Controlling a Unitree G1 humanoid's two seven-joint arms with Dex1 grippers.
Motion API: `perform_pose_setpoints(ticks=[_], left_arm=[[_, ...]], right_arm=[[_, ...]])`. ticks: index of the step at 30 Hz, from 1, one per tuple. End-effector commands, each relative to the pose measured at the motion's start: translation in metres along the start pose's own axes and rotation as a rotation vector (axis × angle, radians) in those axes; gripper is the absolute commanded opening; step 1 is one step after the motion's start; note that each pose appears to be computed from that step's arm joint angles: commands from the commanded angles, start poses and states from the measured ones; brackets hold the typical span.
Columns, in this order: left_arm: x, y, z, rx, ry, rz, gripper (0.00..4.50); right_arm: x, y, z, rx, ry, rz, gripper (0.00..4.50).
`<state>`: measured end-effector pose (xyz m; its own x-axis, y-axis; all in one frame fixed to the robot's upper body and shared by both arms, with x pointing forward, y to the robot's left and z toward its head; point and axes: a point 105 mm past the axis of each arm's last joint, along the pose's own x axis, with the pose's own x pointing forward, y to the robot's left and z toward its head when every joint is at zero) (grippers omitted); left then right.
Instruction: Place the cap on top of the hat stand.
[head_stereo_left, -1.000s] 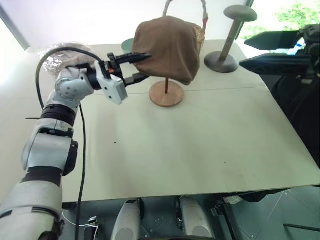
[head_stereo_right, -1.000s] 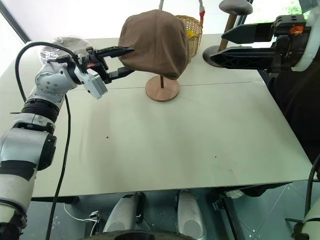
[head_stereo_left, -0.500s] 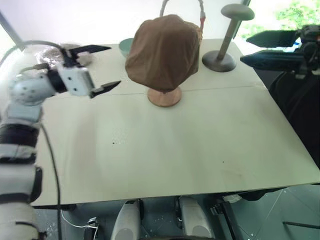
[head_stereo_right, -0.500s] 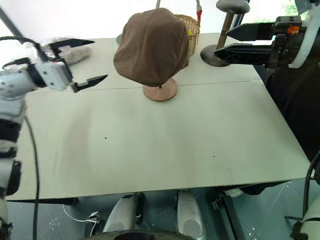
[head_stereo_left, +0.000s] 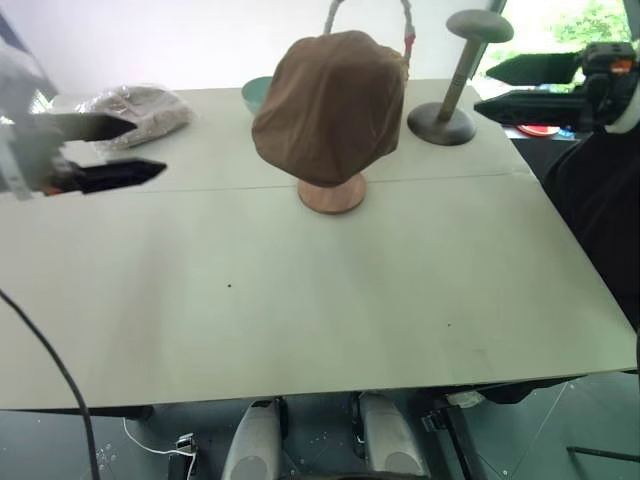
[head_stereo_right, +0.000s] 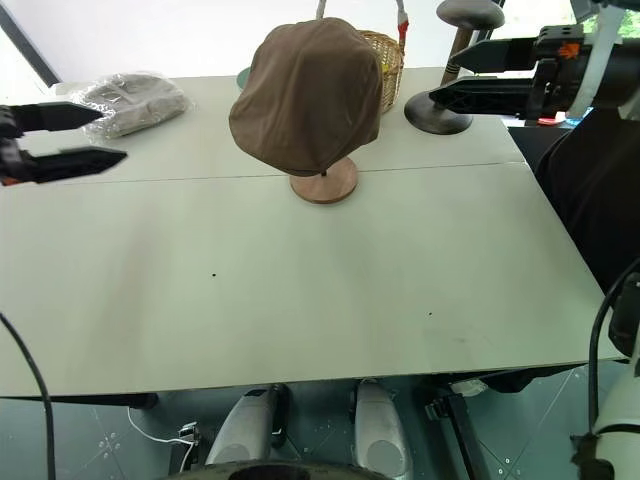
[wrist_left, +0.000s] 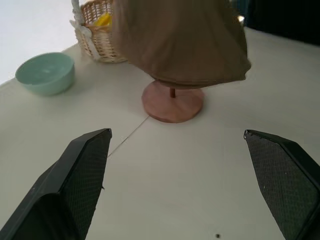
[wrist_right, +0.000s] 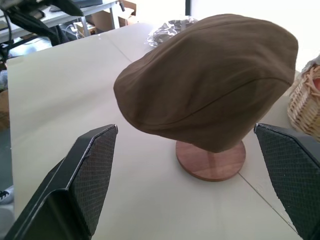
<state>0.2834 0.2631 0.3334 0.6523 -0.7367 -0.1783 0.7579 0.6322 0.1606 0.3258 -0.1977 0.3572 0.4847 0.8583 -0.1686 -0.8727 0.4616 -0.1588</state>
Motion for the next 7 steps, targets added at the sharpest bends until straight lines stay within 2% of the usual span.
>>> perform_pose_setpoints(ticks=[1,7], left_arm=[[-0.019,-0.006,0.014,0.032,0.020,-0.055,4.44],[-0.015,-0.002,0.027,0.068,-0.011,-0.074,4.44]], right_arm=[[-0.006,0.002,0.017,-0.064,-0.031,0.001,4.50],[-0.003,0.001,0.017,-0.069,-0.029,0.012,4.50]])
